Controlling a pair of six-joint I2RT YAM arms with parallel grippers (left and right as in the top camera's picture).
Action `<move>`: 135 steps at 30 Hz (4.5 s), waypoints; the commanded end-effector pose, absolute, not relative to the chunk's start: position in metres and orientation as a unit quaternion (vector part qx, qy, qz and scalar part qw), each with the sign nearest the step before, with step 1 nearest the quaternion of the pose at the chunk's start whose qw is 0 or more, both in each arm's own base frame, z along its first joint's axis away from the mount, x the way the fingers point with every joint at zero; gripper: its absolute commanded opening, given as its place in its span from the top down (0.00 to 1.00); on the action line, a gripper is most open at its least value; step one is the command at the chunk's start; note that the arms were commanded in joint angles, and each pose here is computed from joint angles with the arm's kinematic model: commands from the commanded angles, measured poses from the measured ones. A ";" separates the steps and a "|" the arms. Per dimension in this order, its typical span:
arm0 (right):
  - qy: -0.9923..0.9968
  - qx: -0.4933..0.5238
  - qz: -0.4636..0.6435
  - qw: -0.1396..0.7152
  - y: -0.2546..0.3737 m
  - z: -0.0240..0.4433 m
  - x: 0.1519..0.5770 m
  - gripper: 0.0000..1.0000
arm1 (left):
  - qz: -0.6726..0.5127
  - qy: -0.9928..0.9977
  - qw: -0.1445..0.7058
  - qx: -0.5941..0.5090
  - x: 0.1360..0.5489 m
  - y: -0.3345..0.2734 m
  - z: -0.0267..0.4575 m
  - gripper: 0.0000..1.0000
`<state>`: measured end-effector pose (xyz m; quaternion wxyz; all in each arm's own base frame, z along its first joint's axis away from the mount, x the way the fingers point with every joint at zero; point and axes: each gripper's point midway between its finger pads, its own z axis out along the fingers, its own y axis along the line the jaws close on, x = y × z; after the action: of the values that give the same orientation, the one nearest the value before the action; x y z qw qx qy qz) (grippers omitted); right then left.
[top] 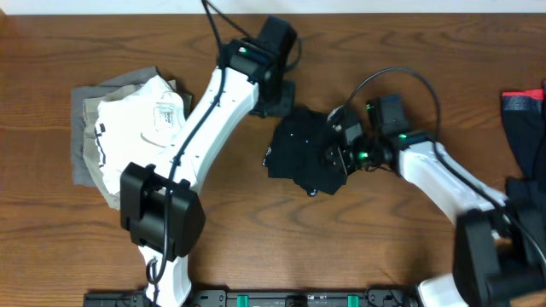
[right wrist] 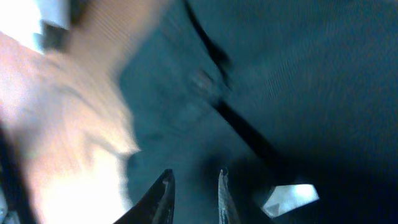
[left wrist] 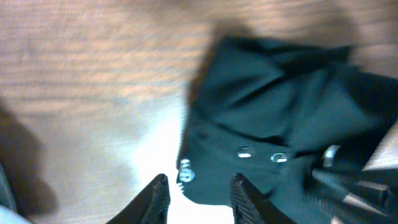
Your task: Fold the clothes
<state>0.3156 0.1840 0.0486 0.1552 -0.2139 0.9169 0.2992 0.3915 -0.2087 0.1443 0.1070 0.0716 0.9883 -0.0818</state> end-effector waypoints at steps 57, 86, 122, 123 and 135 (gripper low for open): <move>0.914 -0.084 0.228 0.326 0.115 0.188 0.372 0.83 | -0.408 0.869 0.260 0.104 0.387 -0.122 0.231 0.94; 0.903 -0.076 0.226 0.358 0.106 0.218 0.364 0.71 | -0.189 0.902 0.224 -0.316 0.361 0.181 0.169 0.02; 0.883 -0.097 0.219 0.404 0.083 0.281 0.276 0.01 | -0.136 0.912 0.356 0.150 0.316 -0.063 0.336 0.02; 0.885 -0.096 0.219 0.399 0.083 0.279 0.275 0.01 | -0.136 0.912 0.356 0.150 0.316 -0.063 0.336 0.02; 0.708 -0.108 0.112 0.689 0.056 0.395 0.282 0.01 | -0.136 0.912 0.356 0.150 0.316 -0.063 0.336 0.02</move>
<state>0.2947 0.0666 0.3823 0.6499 -0.1211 0.7366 0.1431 0.3155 -0.0622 0.3382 0.3584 0.1475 0.9115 -0.1377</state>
